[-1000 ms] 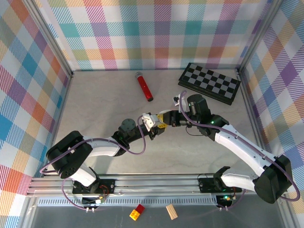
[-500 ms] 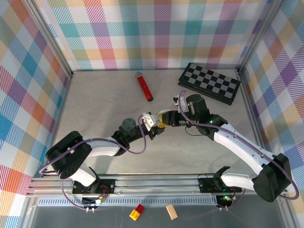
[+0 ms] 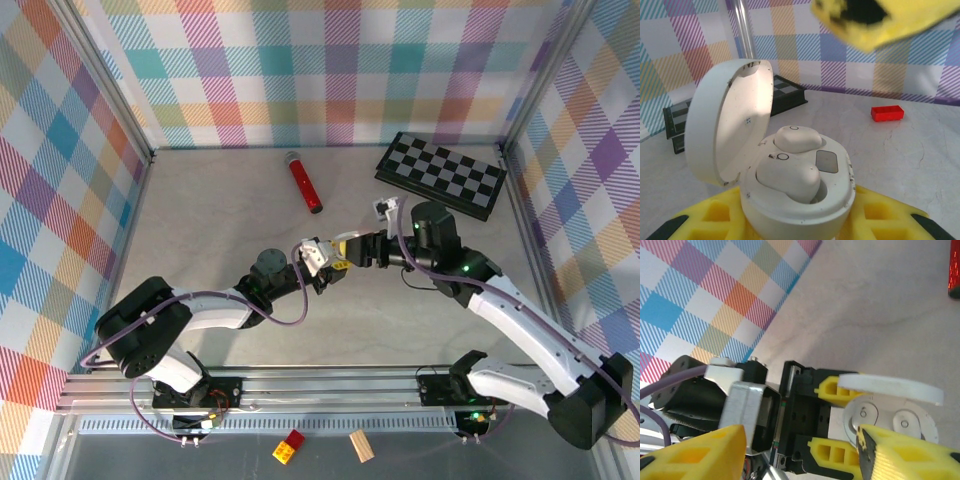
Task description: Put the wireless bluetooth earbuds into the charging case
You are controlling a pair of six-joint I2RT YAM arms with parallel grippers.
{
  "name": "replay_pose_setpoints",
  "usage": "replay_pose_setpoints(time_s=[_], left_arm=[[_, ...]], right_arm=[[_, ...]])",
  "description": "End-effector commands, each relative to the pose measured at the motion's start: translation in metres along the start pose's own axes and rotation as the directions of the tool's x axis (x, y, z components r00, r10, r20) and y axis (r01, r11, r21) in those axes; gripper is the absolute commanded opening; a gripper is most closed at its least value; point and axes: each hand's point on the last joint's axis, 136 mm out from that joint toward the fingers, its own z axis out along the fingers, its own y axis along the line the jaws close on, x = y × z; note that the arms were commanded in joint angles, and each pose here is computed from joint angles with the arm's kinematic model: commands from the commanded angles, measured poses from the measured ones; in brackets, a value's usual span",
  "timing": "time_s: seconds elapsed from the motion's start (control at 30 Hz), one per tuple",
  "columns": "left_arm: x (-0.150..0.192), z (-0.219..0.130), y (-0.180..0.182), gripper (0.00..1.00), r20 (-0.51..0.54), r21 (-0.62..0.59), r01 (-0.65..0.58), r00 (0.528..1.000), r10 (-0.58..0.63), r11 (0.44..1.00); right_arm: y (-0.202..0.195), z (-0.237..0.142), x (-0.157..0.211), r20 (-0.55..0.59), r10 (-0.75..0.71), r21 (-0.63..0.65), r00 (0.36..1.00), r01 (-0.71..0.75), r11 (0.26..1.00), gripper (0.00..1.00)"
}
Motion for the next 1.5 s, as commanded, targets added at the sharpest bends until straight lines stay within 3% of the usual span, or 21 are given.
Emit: replay_pose_setpoints(time_s=[0.0, 0.2, 0.43, 0.67, 0.83, 0.97, 1.23, 1.47], left_arm=[[-0.017, -0.004, -0.005, 0.34, 0.038, 0.014, -0.069, 0.997, 0.069, 0.997], [-0.023, -0.007, -0.016, 0.35, 0.062, 0.074, -0.098, 0.994, 0.093, 0.992], [-0.030, -0.010, -0.005, 0.34, 0.071, 0.011, -0.060, 0.996, 0.059, 0.998], [-0.038, -0.006, 0.002, 0.34, 0.094, -0.014, -0.018, 0.995, 0.019, 1.000], [-0.050, -0.008, 0.002, 0.34, 0.138, -0.013, 0.000, 0.990, 0.002, 1.000], [-0.064, -0.012, 0.000, 0.34, 0.185, 0.001, 0.026, 0.982, -0.025, 1.000], [-0.081, -0.013, -0.005, 0.34, 0.234, 0.042, 0.038, 0.971, -0.046, 0.998], [-0.080, -0.013, -0.002, 0.34, 0.212, 0.024, 0.036, 0.977, -0.040, 0.999]], right_arm=[[0.006, -0.008, -0.023, 0.075, -0.070, 0.016, 0.995, 0.069, 0.998, 0.64], [-0.005, 0.013, -0.035, 0.025, -0.013, 0.047, 1.000, 0.012, 0.999, 0.64], [-0.010, 0.023, -0.018, -0.057, 0.039, 0.027, 0.998, -0.037, 0.999, 0.64], [-0.006, 0.000, -0.014, 0.002, 0.035, 0.027, 0.999, -0.035, 0.999, 0.64], [-0.020, -0.009, -0.015, 0.054, 0.178, -0.011, 0.983, -0.178, 0.984, 0.74], [-0.029, -0.006, -0.006, 0.029, 0.328, -0.099, 0.944, -0.324, 0.941, 0.77], [-0.018, 0.004, -0.005, -0.021, 0.420, -0.242, 0.907, -0.413, 0.878, 0.74], [-0.018, 0.012, -0.010, -0.033, 0.458, -0.286, 0.888, -0.448, 0.847, 0.63]])
